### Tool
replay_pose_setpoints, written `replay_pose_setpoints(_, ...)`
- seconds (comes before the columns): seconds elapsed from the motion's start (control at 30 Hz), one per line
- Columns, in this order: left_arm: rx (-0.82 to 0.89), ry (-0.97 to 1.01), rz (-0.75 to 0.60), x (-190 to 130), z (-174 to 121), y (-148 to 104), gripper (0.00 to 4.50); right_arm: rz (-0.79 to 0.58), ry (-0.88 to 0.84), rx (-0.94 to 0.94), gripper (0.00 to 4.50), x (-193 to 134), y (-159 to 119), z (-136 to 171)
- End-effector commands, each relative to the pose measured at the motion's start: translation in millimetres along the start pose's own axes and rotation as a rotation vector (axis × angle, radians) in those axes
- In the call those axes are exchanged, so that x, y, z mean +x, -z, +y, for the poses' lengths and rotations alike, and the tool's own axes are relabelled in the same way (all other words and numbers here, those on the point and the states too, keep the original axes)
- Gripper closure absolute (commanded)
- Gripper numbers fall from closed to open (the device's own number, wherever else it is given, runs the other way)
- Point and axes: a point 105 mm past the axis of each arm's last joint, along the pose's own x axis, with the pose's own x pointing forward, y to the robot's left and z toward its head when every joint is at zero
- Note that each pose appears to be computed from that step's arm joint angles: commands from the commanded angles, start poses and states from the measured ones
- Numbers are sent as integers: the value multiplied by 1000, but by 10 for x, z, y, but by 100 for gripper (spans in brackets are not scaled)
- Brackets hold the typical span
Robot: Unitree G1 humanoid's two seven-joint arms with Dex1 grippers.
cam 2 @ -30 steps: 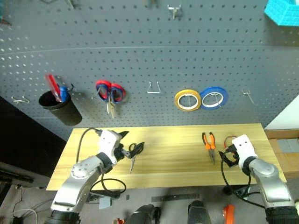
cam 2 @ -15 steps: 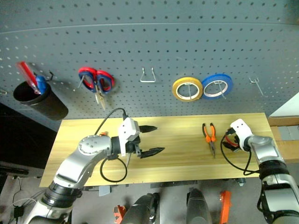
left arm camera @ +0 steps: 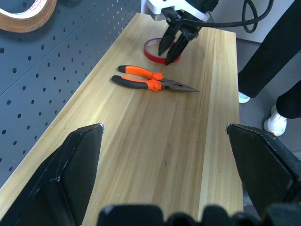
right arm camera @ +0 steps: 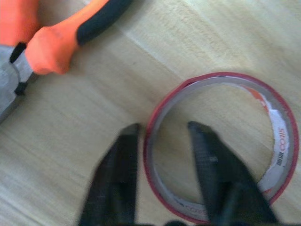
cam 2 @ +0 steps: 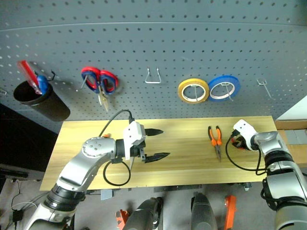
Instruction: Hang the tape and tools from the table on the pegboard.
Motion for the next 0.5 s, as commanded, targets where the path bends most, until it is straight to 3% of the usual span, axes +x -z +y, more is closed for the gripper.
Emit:
replay_pose_setpoints(0.03,23,22,-23,3,-34,-62,0,100,-28,25,449,73,322,129)
replay_pose_setpoints(0.27,51,64,-43,69,-66,-125,0,10,80,52,449,-36,318,-12)
replay_pose_setpoints(0.37,71,89,-66,122,-98,-190,0,-87,203,-11,449,-325,224,-162)
replay_pose_setpoints(0.5,93,106,-97,171,-108,-274,0,-205,394,-110,449,-846,42,-95)
